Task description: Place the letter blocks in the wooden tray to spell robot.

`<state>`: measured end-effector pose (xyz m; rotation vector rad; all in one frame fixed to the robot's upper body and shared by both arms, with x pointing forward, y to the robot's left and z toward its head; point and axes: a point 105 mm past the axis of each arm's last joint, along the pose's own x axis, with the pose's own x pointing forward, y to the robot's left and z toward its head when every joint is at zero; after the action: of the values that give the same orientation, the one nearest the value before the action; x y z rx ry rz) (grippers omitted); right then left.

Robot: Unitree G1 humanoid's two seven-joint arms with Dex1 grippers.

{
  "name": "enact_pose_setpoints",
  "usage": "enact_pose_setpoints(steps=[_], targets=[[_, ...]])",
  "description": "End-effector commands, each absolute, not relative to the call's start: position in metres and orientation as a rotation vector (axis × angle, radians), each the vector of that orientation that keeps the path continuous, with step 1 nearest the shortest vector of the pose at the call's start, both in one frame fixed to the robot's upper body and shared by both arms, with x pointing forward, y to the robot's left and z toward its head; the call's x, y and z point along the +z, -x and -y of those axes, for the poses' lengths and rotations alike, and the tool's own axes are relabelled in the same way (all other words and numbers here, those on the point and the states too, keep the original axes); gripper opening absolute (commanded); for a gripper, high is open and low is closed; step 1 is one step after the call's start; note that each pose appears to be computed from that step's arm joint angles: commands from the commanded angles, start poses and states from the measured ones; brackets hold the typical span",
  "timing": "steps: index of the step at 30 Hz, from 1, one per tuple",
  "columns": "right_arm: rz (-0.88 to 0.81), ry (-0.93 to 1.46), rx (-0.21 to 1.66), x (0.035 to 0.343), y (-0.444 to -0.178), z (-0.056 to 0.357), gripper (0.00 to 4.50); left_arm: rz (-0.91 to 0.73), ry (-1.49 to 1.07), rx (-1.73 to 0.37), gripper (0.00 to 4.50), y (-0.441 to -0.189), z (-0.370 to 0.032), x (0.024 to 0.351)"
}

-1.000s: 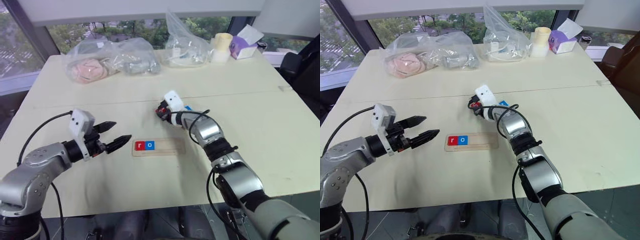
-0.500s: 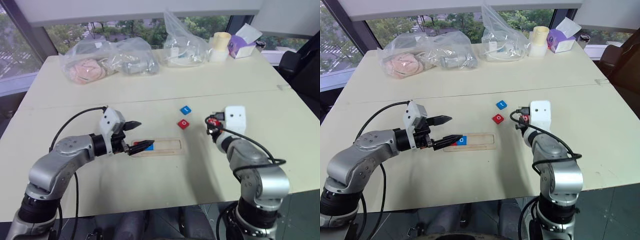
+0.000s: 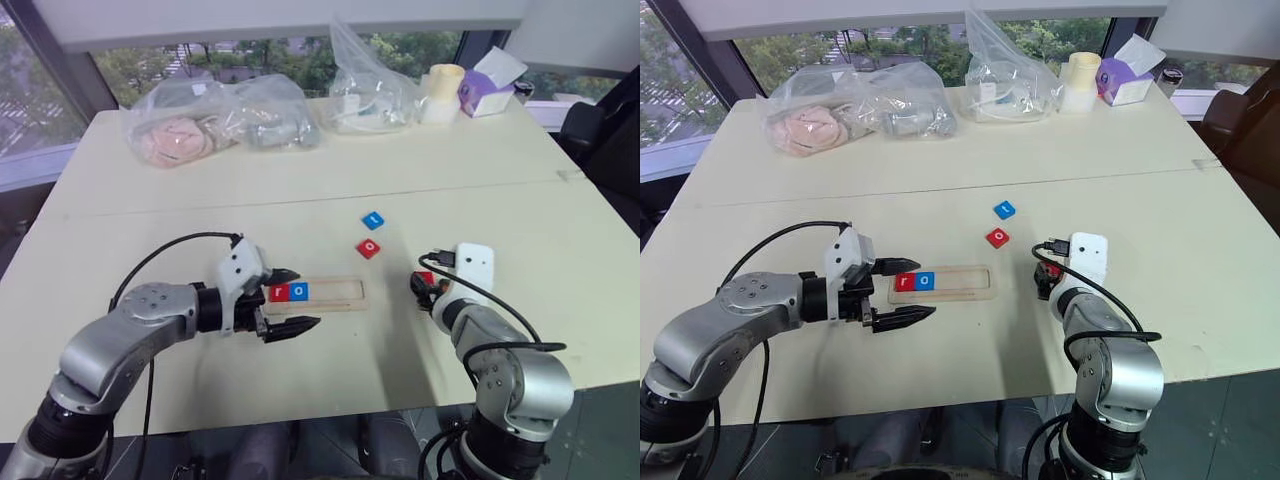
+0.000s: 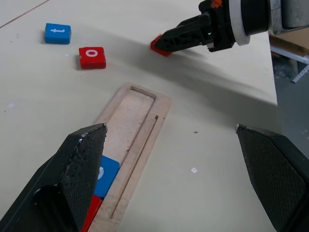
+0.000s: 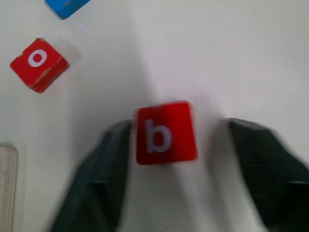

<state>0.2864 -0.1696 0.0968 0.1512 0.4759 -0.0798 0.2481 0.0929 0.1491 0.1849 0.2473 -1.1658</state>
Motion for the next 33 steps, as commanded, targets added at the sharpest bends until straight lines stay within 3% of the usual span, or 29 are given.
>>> enact_pose_setpoints(steps=[1,3,7,12,19,27,33], targets=[[-0.459,-0.152,-0.048,0.099,-0.285,0.16,4.39,-0.204,-0.198,-1.178,4.5,-0.244,-0.088,0.156],[-0.376,-0.123,-0.032,0.116,-0.291,0.166,4.39,-0.187,-0.191,-1.173,4.5,-0.245,-0.087,0.159],[-0.22,-0.042,0.174,0.148,-0.297,0.166,4.39,-0.15,-0.134,-1.182,4.5,-0.244,-0.083,0.169],[-0.147,0.129,0.674,0.162,-0.277,0.171,4.39,-0.213,-0.139,-1.204,4.5,-0.237,-0.099,0.159],[-0.279,0.398,0.936,0.133,-0.288,0.216,4.39,-0.319,-0.328,-1.31,4.5,-0.224,-0.127,0.157],[-0.323,0.604,1.082,0.116,-0.317,0.229,4.39,-0.352,-0.405,-1.323,4.5,-0.212,-0.144,0.164],[-0.355,0.657,1.183,0.105,-0.323,0.227,4.39,-0.373,-0.401,-1.279,4.5,-0.208,-0.152,0.156]])
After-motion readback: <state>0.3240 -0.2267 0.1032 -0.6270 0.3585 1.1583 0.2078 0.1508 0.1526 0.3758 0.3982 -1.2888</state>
